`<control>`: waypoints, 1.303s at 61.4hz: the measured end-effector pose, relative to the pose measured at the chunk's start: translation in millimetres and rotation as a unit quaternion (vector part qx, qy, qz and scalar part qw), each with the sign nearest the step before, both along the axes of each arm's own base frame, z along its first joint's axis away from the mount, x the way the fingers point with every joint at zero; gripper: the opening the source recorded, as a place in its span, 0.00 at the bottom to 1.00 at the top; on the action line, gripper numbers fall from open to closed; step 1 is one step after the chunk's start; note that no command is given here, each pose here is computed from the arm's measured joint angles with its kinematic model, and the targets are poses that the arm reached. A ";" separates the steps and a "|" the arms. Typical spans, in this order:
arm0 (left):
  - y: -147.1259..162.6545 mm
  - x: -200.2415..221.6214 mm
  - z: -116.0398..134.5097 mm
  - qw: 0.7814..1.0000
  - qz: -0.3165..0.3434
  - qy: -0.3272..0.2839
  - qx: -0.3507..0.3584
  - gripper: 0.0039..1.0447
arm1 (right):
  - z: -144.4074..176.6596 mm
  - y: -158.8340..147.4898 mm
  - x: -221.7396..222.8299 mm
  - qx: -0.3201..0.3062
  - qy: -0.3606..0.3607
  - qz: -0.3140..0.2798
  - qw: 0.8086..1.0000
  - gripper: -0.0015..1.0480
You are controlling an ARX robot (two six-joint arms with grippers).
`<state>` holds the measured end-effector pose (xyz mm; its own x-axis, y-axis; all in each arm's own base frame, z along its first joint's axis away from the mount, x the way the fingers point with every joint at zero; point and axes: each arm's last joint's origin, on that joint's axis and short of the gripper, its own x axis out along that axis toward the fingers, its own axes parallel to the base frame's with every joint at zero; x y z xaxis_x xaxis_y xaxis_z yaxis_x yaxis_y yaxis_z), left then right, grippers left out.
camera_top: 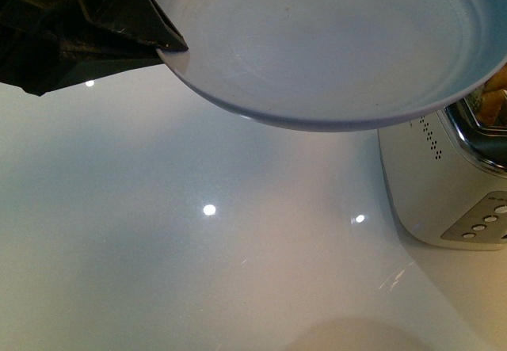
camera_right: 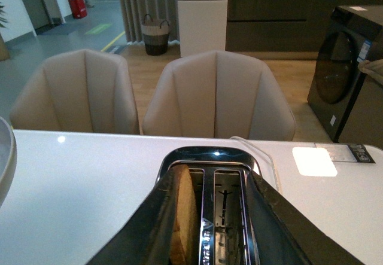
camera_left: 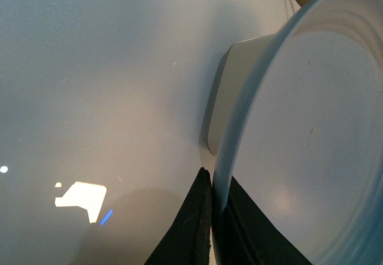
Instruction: Left arm holds plate, right arm toasts bread
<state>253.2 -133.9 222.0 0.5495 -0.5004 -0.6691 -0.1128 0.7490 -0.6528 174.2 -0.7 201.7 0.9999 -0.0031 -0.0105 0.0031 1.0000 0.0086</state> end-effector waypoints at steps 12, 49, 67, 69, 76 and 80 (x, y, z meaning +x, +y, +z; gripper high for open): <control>0.0 0.0 0.0 1.000 0.000 -0.001 0.001 0.03 | -10.1 0.2 -14.9 -0.002 -0.002 0.000 1.000 0.02; 0.3 -0.9 -2.0 1.000 -0.001 0.000 0.006 0.03 | -29.0 0.3 -44.4 -0.002 -0.001 0.000 1.000 0.02; 0.4 -1.1 -2.0 1.000 -0.001 -0.001 0.006 0.03 | -29.2 0.3 -52.7 -0.003 -0.015 0.000 1.000 0.02; 0.4 -1.1 -2.0 1.000 -0.001 -0.001 0.006 0.03 | -29.1 0.3 -53.5 -0.003 -0.015 0.000 1.000 0.02; 0.4 -1.1 -2.0 1.000 -0.001 -0.001 0.006 0.03 | -29.2 0.3 -56.2 -0.003 -0.014 0.000 1.000 0.02; 0.4 -1.1 -2.0 1.000 -0.001 -0.001 0.006 0.03 | -29.1 0.3 -58.3 -0.003 -0.014 0.000 1.000 0.02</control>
